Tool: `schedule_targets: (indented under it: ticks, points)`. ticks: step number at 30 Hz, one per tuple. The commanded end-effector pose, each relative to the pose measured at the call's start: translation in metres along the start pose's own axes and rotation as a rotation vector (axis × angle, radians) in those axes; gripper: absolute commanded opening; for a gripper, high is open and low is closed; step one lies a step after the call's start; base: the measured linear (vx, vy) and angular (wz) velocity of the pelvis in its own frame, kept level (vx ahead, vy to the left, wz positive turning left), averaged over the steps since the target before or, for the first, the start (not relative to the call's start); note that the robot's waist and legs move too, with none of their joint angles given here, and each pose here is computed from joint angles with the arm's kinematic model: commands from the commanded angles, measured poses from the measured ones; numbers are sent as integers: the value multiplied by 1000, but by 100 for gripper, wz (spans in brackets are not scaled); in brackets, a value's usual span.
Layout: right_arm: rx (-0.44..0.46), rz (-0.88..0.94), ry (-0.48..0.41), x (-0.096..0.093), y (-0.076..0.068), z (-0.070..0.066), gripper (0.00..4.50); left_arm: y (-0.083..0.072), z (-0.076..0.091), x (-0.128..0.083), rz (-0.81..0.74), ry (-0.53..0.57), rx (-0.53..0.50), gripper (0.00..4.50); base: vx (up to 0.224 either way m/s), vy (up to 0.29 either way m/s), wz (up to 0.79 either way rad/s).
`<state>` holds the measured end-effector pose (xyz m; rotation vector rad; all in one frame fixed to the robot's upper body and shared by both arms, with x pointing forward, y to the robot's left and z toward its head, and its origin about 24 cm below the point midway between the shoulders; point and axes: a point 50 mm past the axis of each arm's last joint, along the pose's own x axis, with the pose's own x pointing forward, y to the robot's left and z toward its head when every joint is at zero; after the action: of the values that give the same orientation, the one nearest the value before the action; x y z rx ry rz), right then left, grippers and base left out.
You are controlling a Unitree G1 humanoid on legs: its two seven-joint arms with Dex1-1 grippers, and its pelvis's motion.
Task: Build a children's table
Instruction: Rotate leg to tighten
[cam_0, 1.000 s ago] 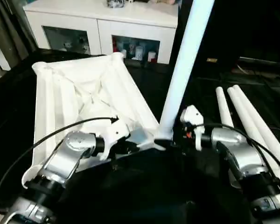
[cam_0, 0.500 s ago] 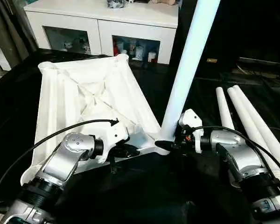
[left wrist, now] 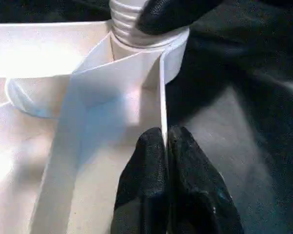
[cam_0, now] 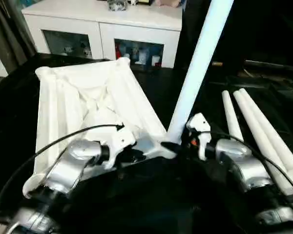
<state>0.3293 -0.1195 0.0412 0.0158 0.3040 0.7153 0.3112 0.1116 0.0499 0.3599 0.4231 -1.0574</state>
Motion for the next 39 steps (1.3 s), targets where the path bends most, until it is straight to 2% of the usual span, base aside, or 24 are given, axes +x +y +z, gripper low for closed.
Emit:
schedule_targets:
  ticks: [1,4,9,11,15,17,18,19,20,22,24,26,27,30,37,38,39]
  points:
    - [118,-187,117,17,7,-26,272,13,19,14,185,-37,-63,0,0,0,0]
    - [147,-250,136,31,14,-27,272,12,25,24,222,-22,-71,0,-17,-1,-1]
    - [159,-246,116,37,19,-22,272,8,29,29,196,-31,-44,0,0,0,0]
    - [172,-244,95,41,21,-19,328,6,29,31,183,-33,-36,0,0,0,0]
    - [158,-205,73,41,21,-15,360,5,26,28,164,-38,-22,0,0,0,0]
    - [115,-137,47,37,19,-8,360,5,23,22,133,-40,-1,0,0,0,0]
    - [58,-52,23,27,14,0,360,4,21,14,91,-52,29,0,0,0,0]
    - [58,-52,23,27,14,0,360,4,21,14,91,-52,29,0,0,0,0]
    - [18,1,15,20,10,3,360,4,19,10,67,-57,49,0,0,0,0]
    - [-11,35,12,14,8,4,360,2,19,6,39,-71,69,0,0,0,0]
    - [-91,132,17,-1,2,7,360,-2,18,-2,-36,-98,97,0,0,0,0]
    - [-118,169,22,-6,1,8,360,-3,17,-6,-63,-104,106,0,0,0,0]
    - [-163,246,40,-18,-1,9,360,-7,16,-13,-118,-113,130,0,0,0,0]
    - [-213,341,79,-31,-2,9,360,-12,16,-21,-184,-134,139,0,0,0,0]
    - [-224,413,78,-35,1,10,360,-17,17,-26,-223,-160,136,0,0,0,0]
    - [-216,429,77,-35,3,9,336,-18,17,-26,-229,-164,130,0,0,0,0]
    - [-211,444,79,-35,5,9,336,-19,17,-26,-233,-165,128,0,0,0,0]
